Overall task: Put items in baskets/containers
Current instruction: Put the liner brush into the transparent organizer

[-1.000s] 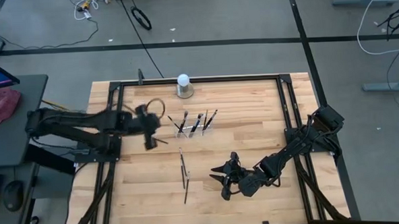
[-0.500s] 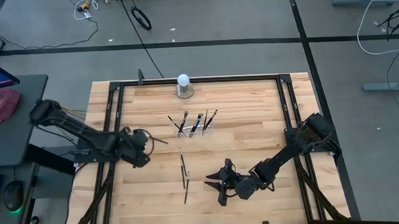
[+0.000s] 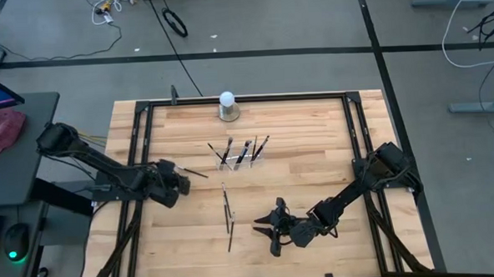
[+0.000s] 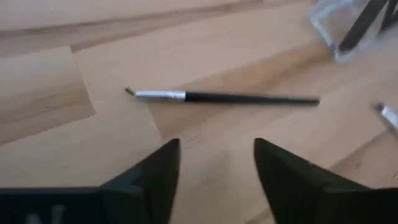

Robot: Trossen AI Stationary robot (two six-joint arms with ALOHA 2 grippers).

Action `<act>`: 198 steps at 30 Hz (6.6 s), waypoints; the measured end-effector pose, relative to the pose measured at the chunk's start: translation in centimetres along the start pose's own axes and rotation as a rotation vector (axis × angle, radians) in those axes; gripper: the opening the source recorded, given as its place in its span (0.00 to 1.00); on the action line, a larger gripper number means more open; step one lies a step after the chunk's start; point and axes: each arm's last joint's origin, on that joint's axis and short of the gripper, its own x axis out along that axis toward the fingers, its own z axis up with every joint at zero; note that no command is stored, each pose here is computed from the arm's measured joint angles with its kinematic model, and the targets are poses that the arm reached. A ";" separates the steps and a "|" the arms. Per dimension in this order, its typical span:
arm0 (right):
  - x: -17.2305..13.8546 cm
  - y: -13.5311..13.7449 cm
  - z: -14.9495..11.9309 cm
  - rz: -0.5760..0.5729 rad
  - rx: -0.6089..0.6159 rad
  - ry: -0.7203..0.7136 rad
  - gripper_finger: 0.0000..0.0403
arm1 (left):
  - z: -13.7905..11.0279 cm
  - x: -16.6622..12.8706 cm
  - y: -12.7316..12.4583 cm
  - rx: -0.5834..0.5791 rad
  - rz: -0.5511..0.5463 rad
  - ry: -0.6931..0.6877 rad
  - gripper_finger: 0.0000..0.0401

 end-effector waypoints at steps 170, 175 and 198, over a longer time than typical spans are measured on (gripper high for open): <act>9.1 -0.6 8.3 -0.038 -0.082 -0.345 0.52 | -3.3 -5.1 -8.3 0.554 -0.915 -0.519 0.03; 9.1 -0.6 8.4 -0.040 -0.090 -0.347 0.40 | -3.3 -5.1 -8.3 0.557 -0.912 -0.522 0.04; 9.6 -1.5 9.3 0.053 -0.031 -0.364 0.21 | -3.3 -5.1 -8.4 0.562 -0.909 -0.525 0.04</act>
